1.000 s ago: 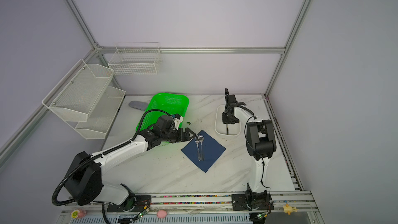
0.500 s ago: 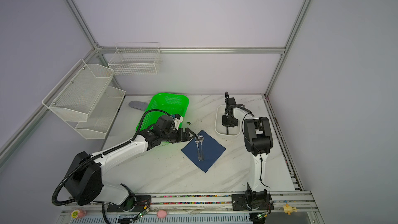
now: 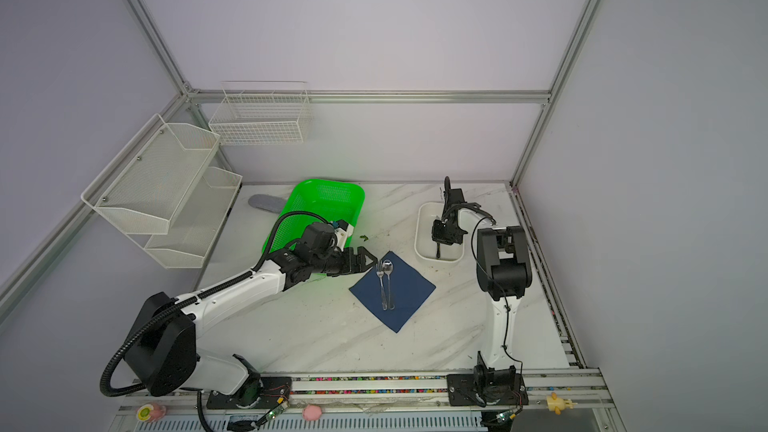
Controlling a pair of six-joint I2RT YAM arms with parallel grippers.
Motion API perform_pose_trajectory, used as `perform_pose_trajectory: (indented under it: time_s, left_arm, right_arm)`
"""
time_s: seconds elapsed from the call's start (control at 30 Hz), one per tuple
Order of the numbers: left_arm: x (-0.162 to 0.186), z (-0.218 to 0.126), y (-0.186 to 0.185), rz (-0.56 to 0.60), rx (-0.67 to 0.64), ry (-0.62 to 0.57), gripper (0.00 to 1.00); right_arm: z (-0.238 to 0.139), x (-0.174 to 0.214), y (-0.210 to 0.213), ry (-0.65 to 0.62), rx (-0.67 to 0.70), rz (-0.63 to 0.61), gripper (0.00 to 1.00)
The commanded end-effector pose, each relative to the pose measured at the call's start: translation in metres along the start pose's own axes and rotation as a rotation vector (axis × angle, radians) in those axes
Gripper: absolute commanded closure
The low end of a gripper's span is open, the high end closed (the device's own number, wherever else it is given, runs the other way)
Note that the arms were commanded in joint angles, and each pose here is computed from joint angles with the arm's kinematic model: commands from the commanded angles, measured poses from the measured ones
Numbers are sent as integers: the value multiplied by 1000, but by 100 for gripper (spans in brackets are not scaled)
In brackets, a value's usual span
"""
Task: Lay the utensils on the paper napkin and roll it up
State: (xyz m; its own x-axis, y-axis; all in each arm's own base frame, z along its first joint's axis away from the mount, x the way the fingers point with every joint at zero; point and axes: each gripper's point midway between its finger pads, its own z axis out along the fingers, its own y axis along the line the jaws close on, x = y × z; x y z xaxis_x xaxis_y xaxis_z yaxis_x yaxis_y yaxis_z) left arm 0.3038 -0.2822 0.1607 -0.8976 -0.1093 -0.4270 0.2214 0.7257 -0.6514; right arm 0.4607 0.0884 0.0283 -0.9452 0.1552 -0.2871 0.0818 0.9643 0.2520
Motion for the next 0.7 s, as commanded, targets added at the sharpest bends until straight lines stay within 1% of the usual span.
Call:
perform_pose_trajectory:
  time_s: [0.0,0.1,0.3,0.4,0.47,0.57,0.67]
  left_arm:
    - [-11,-12,-13,40,36,-36,6]
    - [-11,-12,-14,41,34,-38,6]
    - [-12,-12,-15,38,36,-36,6]
    - [-12,-12,-14,39,34,-36,6]
    - [-11,-12,-14,37,34,-36,6]
    - [-11,-11,-13,37,32,-34,6]
    - [-12,-11,-14,37,34,-33,6]
  right_arm:
    - [5,10,4,0,-45,-11,95]
    - [-12,1,21,-62,-138,-37,94]
    - [-10,4,25,-43,-225,-8,94]
    - [-6,7,22,-39,-225,7,94]
    - [-3,7,15,-40,-186,20,93]
    - [1,7,6,-41,-135,28,87]
    - [6,5,5,-32,-133,52,81]
